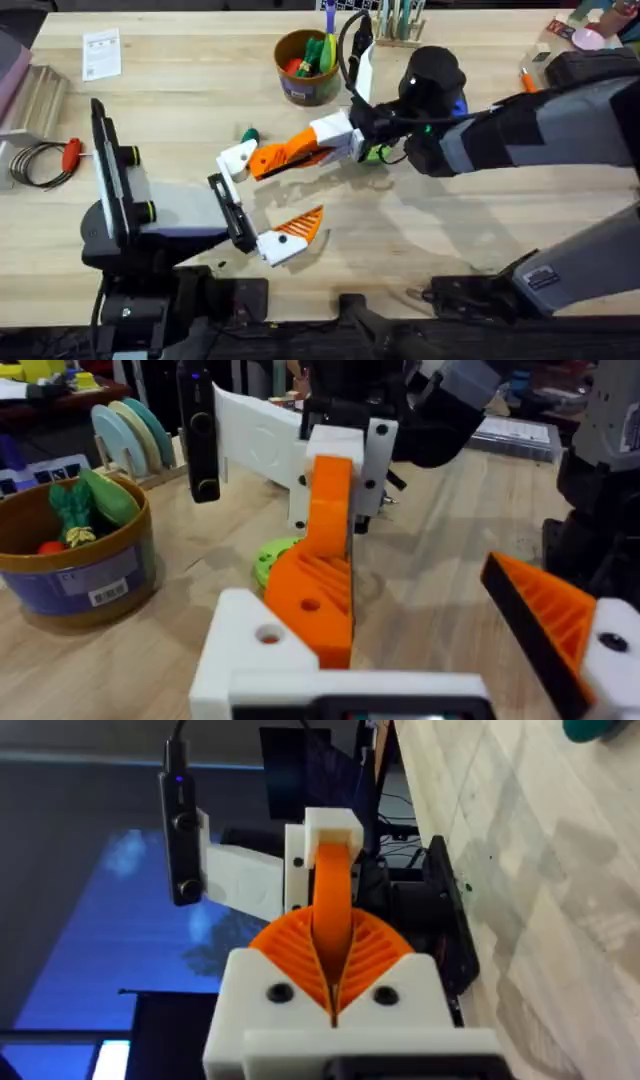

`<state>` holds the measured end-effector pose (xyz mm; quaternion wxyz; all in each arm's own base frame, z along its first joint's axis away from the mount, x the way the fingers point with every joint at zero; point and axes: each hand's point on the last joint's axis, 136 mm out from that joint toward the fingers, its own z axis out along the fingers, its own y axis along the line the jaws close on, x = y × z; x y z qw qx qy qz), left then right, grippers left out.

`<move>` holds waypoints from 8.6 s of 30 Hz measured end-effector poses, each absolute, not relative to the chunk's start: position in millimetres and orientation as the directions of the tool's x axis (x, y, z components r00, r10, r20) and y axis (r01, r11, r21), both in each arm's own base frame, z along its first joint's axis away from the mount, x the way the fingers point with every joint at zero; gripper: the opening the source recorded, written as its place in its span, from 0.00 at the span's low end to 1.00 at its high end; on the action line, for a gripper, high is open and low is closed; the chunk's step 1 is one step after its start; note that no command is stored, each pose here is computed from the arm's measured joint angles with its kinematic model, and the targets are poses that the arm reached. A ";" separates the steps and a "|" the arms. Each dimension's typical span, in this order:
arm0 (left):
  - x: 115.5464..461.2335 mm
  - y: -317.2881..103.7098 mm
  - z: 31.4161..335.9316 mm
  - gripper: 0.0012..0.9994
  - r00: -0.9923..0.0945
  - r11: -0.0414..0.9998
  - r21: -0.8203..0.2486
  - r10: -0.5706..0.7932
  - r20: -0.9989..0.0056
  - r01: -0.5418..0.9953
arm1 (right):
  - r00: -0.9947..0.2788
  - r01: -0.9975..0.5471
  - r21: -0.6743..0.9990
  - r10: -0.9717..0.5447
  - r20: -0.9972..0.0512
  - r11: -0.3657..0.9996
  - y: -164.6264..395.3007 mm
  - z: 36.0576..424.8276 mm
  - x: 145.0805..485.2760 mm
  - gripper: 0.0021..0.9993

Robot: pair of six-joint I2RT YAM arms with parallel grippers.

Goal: Pick up the gripper from the table and insert it into the empty holder that is missing its gripper. Then pick up a screw, insert it into the mounting hole, and use the screwdriver to tighten it. Finally, clean up the table by picking up the vegetable and placing it into the bucket.

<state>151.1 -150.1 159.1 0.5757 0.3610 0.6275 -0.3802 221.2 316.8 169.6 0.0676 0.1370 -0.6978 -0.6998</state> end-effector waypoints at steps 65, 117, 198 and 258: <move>148.6 -151.4 159.1 0.99 -0.079 0.436 -0.065 0.014 -0.997 0.898 | -0.948 -0.106 0.994 -0.300 -0.102 -0.001 339.7 167.6 227.9 0.00; 146.2 -152.7 159.0 0.99 -0.082 0.422 -0.069 0.013 -0.997 0.904 | -0.939 -0.242 0.970 -0.246 -0.241 -0.029 345.7 170.8 237.8 0.84; 145.5 -153.0 159.0 0.99 -0.082 0.418 -0.069 0.013 -0.997 0.906 | -0.758 -0.636 -0.071 -0.639 -0.132 0.769 164.7 82.5 305.3 0.54; 145.4 -153.0 159.0 0.99 -0.082 0.417 -0.069 0.013 -0.997 0.906 | -0.786 -0.610 -0.068 -0.613 -0.077 0.790 151.5 56.3 295.3 0.00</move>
